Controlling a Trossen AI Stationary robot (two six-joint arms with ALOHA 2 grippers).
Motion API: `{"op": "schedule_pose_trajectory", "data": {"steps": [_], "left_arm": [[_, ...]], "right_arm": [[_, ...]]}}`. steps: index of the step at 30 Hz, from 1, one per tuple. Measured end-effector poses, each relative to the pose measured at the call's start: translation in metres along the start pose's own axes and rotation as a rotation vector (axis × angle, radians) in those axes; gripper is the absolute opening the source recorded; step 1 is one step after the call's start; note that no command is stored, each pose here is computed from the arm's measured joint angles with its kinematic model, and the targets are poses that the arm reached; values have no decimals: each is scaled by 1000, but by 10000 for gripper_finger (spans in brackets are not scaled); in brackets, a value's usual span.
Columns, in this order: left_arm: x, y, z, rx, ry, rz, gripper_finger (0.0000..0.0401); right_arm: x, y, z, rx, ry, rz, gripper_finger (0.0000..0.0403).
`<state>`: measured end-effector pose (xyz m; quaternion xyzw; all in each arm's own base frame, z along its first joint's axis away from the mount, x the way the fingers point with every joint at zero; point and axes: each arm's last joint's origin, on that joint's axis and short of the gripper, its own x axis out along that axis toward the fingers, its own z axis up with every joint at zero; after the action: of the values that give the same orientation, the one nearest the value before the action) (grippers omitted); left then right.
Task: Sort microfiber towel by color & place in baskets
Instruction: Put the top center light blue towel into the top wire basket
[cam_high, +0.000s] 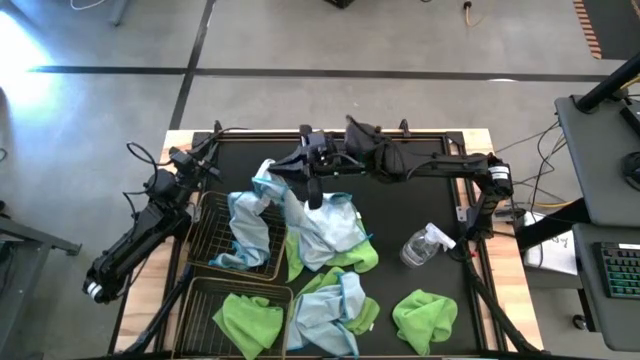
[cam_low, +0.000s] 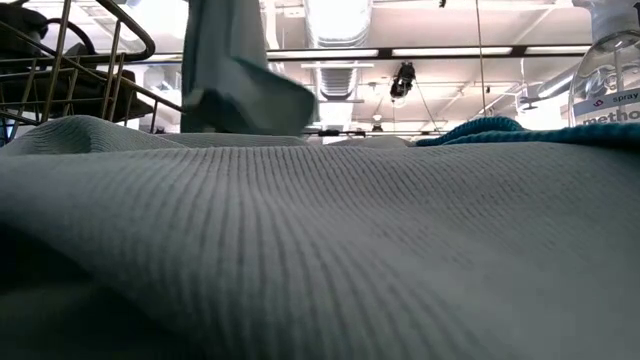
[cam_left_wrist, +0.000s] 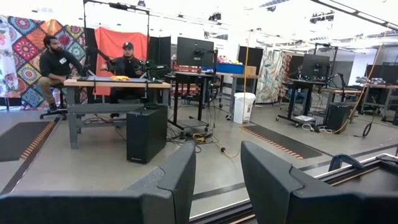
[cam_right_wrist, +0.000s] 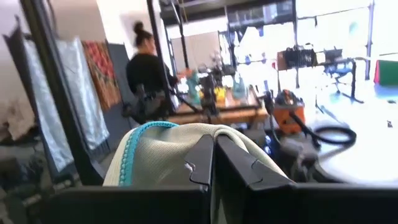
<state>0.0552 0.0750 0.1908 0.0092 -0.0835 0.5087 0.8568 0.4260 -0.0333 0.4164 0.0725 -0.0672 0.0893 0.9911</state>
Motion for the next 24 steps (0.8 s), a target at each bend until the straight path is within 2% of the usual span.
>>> {"op": "schedule_pose_trajectory", "data": {"steps": [12, 17, 24], "left_arm": [[0, 0, 0, 0, 0, 0, 113], [0, 0, 0, 0, 0, 0, 113], [0, 0, 0, 0, 0, 0, 113]], "right_arm": [[2, 18, 26, -14, -79, 20, 9], [2, 17, 27, -26, -90, -32, 9], [15, 14, 15, -19, -144, -19, 9]]}}
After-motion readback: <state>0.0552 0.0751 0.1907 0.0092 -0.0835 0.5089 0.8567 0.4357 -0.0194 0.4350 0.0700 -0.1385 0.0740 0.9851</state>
